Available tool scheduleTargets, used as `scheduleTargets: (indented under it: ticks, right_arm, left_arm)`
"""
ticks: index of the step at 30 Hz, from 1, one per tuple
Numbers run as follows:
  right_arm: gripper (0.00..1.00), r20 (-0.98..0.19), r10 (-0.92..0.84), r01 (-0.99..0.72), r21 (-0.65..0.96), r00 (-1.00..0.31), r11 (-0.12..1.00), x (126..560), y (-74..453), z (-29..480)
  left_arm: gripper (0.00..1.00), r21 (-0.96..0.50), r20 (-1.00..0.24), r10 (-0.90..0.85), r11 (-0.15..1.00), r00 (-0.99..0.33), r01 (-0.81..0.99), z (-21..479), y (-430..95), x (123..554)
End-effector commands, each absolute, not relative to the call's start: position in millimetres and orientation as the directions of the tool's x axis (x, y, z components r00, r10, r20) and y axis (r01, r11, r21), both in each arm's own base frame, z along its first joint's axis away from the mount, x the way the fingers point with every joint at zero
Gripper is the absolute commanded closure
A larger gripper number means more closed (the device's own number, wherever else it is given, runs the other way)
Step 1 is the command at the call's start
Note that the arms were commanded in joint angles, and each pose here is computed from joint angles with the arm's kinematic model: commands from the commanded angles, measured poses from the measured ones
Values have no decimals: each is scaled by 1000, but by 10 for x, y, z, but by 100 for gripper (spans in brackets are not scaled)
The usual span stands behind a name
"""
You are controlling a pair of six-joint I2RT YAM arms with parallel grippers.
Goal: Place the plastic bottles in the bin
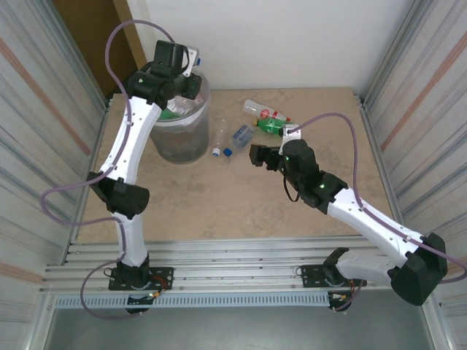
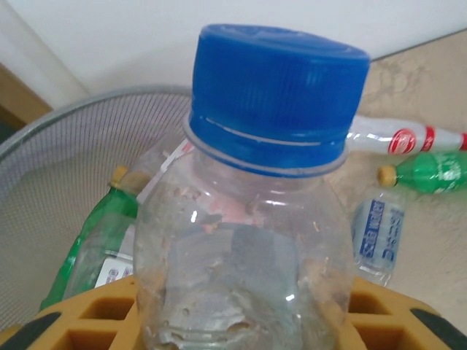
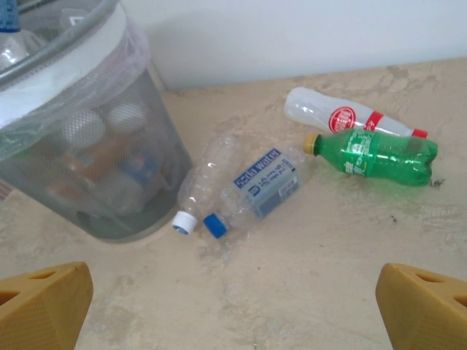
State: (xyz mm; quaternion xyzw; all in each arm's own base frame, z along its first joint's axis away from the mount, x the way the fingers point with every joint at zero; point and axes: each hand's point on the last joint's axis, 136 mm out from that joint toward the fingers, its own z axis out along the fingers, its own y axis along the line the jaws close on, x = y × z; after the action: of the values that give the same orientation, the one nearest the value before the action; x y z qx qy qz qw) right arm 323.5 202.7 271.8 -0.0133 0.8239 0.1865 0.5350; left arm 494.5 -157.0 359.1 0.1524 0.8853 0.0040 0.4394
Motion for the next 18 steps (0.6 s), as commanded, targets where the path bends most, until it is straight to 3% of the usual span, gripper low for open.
scheduleTargets:
  ticks: [1, 11, 14, 18]
  right_arm:
    - [2, -882, 212, -176, 309, -421, 935, 3232, 1923, 2714]
    - [2, -872, 214, -182, 320, -441, 930, 3256, 1983, 2666]
    - [2, -869, 214, -185, 324, -445, 928, 3258, 1998, 2662]
    - [2, -868, 213, -188, 325, -449, 927, 3256, 2009, 2654]
  left_arm:
    - [87, 183, -746, 303, 950, -594, 254, 3587, -1436, 4867]
    - [75, 158, -673, 320, 943, -666, 293, 3278, -1425, 4843]
    - [67, 155, -662, 321, 943, -677, 296, 3218, -1428, 4855]
    - [48, 138, -669, 316, 942, -673, 306, 3229, -1462, 4864]
